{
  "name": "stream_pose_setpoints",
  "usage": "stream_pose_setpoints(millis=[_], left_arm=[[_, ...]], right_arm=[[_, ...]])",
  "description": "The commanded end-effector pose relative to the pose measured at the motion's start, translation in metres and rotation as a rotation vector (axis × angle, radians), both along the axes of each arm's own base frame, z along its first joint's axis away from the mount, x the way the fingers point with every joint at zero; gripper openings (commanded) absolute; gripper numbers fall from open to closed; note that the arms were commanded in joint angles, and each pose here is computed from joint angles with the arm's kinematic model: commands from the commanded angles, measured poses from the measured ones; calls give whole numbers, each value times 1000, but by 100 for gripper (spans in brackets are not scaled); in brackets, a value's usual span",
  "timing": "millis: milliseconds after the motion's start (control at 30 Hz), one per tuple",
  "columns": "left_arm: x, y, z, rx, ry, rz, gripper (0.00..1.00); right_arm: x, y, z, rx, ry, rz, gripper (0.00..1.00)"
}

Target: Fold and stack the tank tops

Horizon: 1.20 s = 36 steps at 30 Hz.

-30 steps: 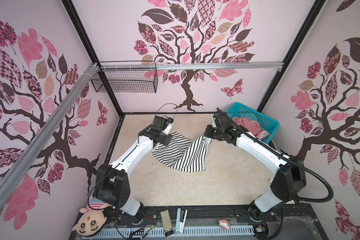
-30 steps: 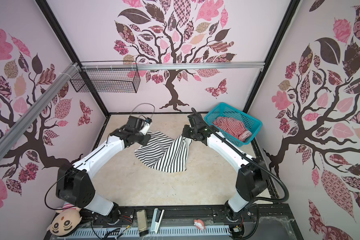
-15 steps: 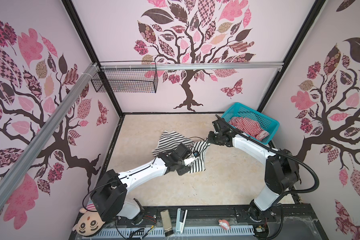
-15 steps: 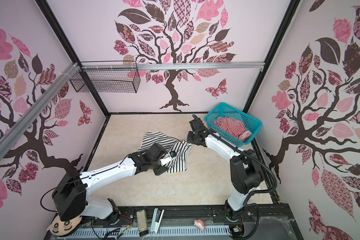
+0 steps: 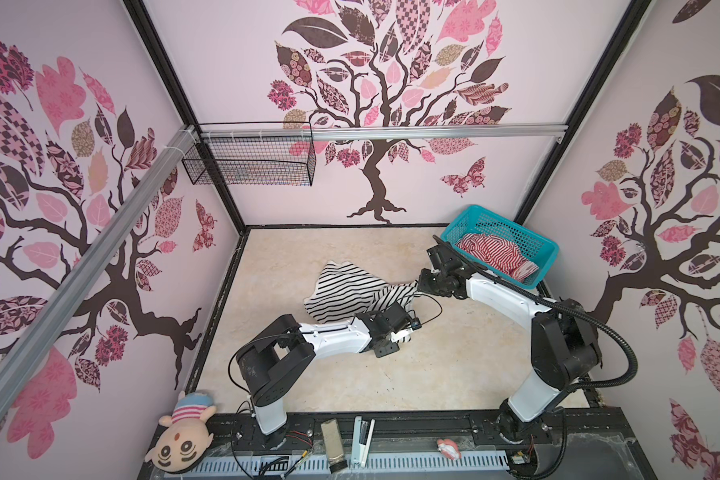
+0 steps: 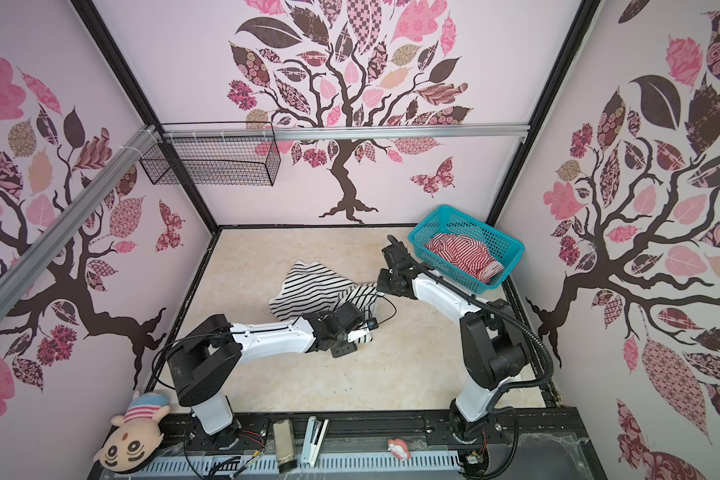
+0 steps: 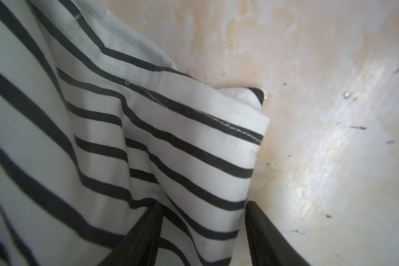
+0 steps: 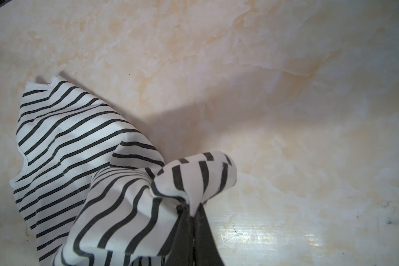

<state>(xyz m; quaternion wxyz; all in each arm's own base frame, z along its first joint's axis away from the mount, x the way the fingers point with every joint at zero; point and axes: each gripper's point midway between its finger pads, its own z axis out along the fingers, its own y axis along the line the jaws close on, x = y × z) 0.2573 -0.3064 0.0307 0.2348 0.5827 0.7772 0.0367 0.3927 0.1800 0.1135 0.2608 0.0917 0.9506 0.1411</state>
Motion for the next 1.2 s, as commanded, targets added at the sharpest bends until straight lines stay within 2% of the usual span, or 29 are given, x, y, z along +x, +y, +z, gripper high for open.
stream_pose_setpoints(millis=[0,33,100,133,167,267,333,433,500,600,867,900,1033,1167], left_arm=[[1,2,-6,29,2,-3,46],[-1,4,-5,30,10,-2,31],[-7,10,2,16,43,-17,9],[-12,13,9,-2,68,-22,1],[-16,16,17,-28,98,-28,0],[-30,29,60,-181,221,-30,0],[-34,42,101,-334,283,-28,0],[-24,70,147,-532,321,7,0],[-11,88,155,-581,331,49,0],[16,109,141,-595,390,132,0],[113,137,76,-616,641,410,0],[121,138,70,-607,654,428,3],[154,142,58,-565,607,511,22],[172,153,60,-501,522,605,28]], right_arm=[[-3,-4,17,18,-33,-6,0],[-4,-4,17,17,-34,-6,0],[-6,-5,19,18,-37,-3,0],[-6,-6,21,17,-39,-3,0],[-7,-6,23,16,-41,1,0],[-12,-6,32,26,-49,15,0],[-19,-6,39,38,-54,31,0],[-30,0,48,76,-46,79,0],[-36,7,52,104,-36,120,0],[-38,17,50,118,-15,165,0],[-18,30,32,116,20,157,0],[-13,33,32,116,19,154,0],[8,39,24,98,26,141,0],[31,43,17,70,24,116,0]])
